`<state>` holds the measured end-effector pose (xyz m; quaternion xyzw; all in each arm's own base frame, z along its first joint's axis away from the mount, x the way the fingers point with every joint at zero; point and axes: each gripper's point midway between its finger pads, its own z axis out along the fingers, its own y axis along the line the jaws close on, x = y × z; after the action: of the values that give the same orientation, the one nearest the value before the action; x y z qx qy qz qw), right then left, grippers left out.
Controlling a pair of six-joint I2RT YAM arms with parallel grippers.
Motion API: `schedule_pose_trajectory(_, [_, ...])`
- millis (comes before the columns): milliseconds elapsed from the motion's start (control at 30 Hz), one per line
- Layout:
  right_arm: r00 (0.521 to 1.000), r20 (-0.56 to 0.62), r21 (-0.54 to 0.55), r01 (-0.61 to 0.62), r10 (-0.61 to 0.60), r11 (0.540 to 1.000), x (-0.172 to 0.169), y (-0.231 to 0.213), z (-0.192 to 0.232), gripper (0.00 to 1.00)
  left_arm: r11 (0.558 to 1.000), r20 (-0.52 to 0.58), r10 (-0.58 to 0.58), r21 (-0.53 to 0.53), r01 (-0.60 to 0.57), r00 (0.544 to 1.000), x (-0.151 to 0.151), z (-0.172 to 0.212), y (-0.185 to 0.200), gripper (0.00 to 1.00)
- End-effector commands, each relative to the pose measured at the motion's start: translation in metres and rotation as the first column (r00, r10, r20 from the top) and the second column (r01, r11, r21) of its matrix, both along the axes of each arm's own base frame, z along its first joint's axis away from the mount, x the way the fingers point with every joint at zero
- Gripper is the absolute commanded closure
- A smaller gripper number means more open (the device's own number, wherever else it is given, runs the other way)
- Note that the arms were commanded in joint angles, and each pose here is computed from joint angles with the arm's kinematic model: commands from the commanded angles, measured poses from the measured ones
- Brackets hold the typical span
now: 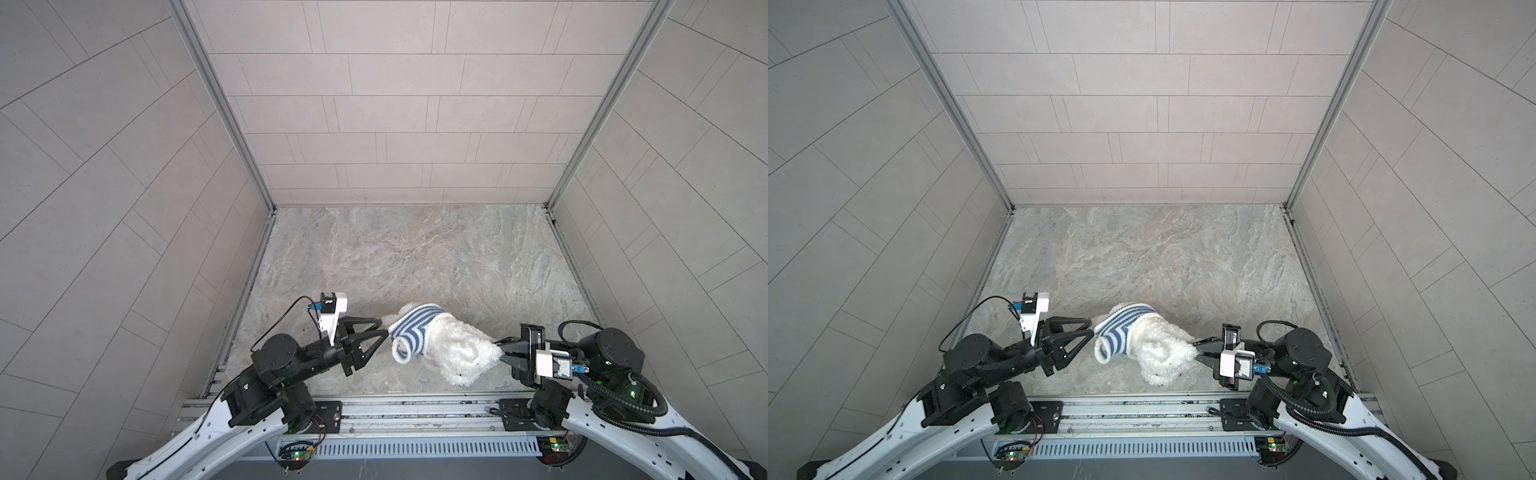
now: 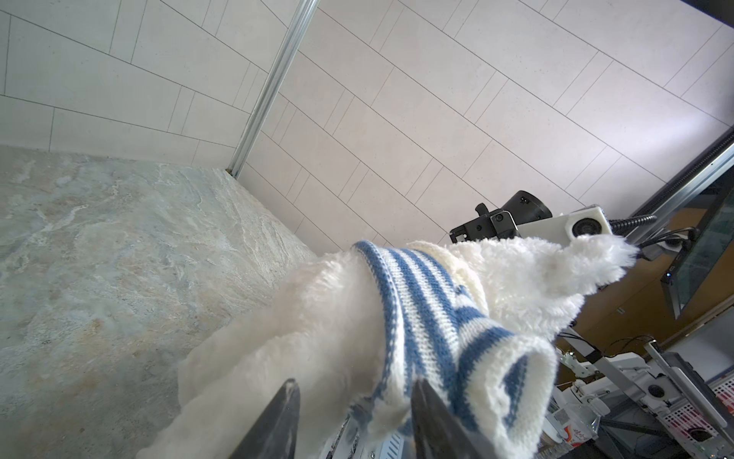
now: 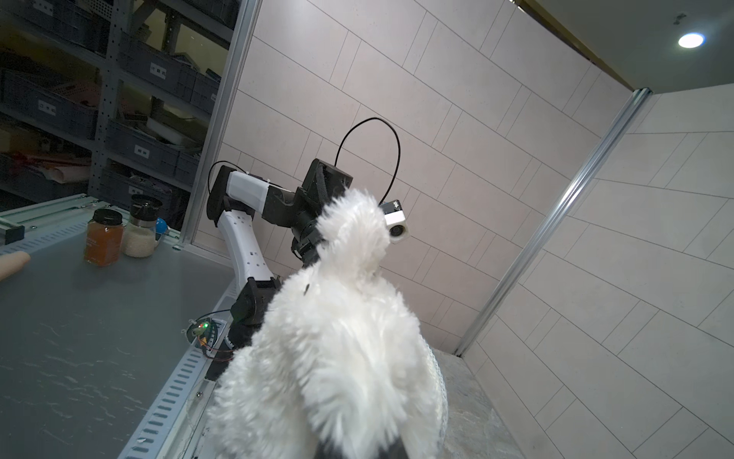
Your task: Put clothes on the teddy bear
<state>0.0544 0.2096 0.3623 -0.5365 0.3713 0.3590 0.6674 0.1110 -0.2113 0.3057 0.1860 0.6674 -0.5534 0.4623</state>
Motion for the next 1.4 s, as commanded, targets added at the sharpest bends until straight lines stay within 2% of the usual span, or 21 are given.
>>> schedule_pose_trajectory(0, [0.998, 0.06, 0.052, 0.005, -0.008, 0.999, -0.002, -0.003, 0.01, 1.0, 0.998, 0.004, -0.031, -0.046, 0.031, 1.0, -0.002, 0.014, -0.006, 0.52])
schedule_pose_trajectory(233, [0.998, 0.058, 0.056, 0.025, -0.028, 0.998, 0.001, -0.004, 0.009, 1.0, 0.99, -0.004, -0.122, -0.068, 0.122, 0.992, -0.008, 0.015, -0.021, 0.6])
schedule_pose_trajectory(467, [0.997, 0.066, 0.063, 0.046, -0.05, 0.997, 0.003, -0.006, 0.009, 1.0, 0.991, -0.018, -0.119, -0.059, 0.118, 0.993, -0.007, 0.01, -0.023, 0.75])
schedule_pose_trajectory(600, [0.995, 0.074, 0.077, 0.061, -0.067, 0.995, 0.004, -0.009, 0.011, 1.0, 0.994, -0.015, -0.1, -0.049, 0.1, 0.995, -0.004, 0.01, -0.021, 0.88])
schedule_pose_trajectory(700, [0.993, 0.085, 0.11, 0.07, -0.08, 0.991, 0.003, -0.013, 0.017, 1.0, 0.999, -0.031, -0.032, -0.021, 0.031, 0.999, 0.005, 0.003, -0.014, 1.0])
schedule_pose_trajectory(867, [0.993, 0.092, 0.176, 0.06, -0.077, 0.983, -0.002, -0.02, 0.028, 1.0, 0.989, -0.068, 0.127, 0.088, -0.121, 0.989, 0.025, -0.021, 0.002, 1.0])
schedule_pose_trajectory(1000, [0.993, 0.091, 0.192, 0.052, -0.07, 0.98, -0.005, -0.022, 0.031, 1.0, 0.986, -0.069, 0.15, 0.082, -0.144, 0.986, 0.028, -0.023, 0.004, 1.0])
schedule_pose_trajectory(1200, [0.993, 0.099, 0.226, 0.044, -0.068, 0.973, -0.01, -0.028, 0.037, 1.0, 0.966, -0.068, 0.248, 0.096, -0.241, 0.966, 0.037, -0.027, 0.022, 1.0])
schedule_pose_trajectory(1367, [0.993, 0.099, 0.233, 0.042, -0.066, 0.972, -0.012, -0.03, 0.039, 1.0, 0.965, -0.06, 0.259, 0.065, -0.255, 0.964, 0.036, -0.023, 0.027, 1.0])
